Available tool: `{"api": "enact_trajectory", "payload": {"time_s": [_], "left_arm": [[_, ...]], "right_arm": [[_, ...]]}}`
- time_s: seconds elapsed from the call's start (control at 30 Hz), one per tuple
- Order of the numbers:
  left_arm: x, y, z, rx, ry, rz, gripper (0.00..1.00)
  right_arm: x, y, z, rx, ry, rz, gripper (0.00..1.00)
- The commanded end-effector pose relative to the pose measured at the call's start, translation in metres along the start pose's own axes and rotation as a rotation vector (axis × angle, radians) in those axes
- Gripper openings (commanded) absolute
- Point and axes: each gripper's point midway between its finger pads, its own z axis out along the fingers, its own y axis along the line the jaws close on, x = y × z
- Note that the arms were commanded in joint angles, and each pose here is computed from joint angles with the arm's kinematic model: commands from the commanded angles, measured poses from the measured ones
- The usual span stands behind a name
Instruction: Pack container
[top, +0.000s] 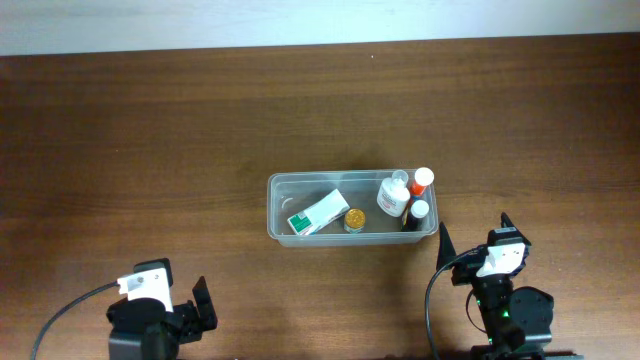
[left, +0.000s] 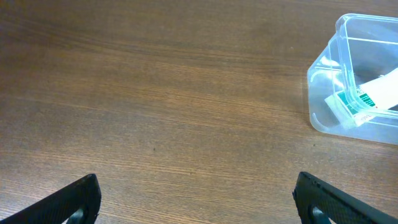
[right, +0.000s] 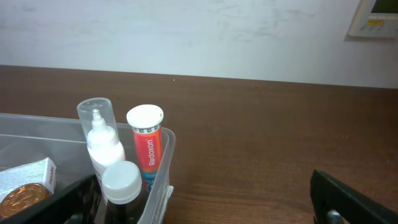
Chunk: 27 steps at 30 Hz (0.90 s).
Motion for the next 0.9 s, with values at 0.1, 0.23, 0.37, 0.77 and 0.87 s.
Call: {"api": "enact_trajectory", "payload": {"time_s": [0.1,0.23,0.37,0.77,0.87], "left_arm": [[-0.003,0.012,-0.001,-0.067,-0.032,-0.011,0.99],[-0.024,0.006,-0.007,-0.014,-0.180,-0.047,1.00],[-0.043,-0.003,0.009,0.033,-0.354,-0.083,1.00],[-0.061,-0.072,0.047,0.295,-0.773,0.288,0.99],[-0.048,-0.071,0.058,0.283,-0.711,0.327,0.99]], "right_arm": [[0.002,0.001,0.000,-0.006,-0.005,-0.008,0.98],[0.002,0.001,0.000,-0.006,-0.005,-0.008,0.98],[0.002,0.001,0.000,-0.006,-0.005,-0.008,0.98],[0.002,0.001,0.000,-0.006,-0.004,-0.008,0.98],[0.002,0.001,0.000,-0.006,-0.005,-0.008,0.98]]}}
